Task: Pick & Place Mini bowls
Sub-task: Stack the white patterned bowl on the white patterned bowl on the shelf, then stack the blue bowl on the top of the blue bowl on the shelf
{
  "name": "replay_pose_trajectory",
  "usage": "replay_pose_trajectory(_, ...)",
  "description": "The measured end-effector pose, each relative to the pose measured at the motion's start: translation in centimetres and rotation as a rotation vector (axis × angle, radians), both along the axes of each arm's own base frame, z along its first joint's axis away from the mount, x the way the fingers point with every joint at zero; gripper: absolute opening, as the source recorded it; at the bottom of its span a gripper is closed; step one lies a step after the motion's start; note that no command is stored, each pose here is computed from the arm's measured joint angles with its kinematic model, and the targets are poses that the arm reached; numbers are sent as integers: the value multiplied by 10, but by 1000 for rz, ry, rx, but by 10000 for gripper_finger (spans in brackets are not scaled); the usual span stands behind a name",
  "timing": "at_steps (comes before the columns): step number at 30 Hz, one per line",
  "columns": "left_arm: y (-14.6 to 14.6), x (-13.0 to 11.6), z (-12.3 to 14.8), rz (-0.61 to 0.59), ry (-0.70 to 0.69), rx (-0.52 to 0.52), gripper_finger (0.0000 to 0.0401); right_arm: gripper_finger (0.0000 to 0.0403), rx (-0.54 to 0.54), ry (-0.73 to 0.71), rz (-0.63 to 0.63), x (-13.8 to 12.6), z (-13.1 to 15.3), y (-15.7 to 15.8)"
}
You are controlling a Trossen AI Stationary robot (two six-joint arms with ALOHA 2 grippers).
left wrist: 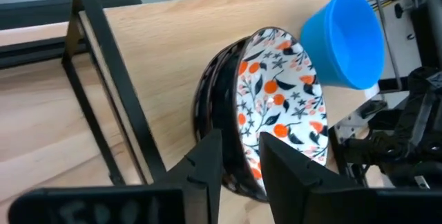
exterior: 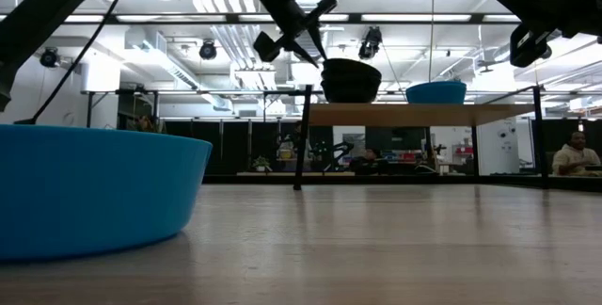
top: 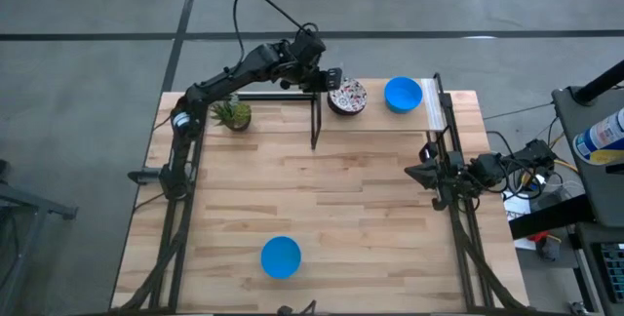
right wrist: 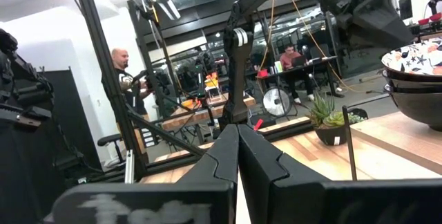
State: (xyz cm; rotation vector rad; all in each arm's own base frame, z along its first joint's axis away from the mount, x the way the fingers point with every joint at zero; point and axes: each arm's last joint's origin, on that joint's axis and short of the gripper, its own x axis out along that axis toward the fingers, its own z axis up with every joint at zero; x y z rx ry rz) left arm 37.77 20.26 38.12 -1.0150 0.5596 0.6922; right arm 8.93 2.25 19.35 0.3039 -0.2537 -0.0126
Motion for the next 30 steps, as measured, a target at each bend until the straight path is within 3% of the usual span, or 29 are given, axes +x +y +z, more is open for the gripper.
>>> replay_pose_trajectory(5,-6,-9,10,-8,-3,0,90,8,0,0,0,0,0,0)
replay_pose_trajectory(12,-26,-8,9,-194,28,-61,90,8,0,0,0,0,0,0)
replay_pose_trajectory(18,-56,-5,2,-357,136,-91,90,8,0,0,0,0,0,0)
replay_pose_trajectory(30,-122,0,-7,-540,322,-71,90,8,0,0,0,0,0,0)
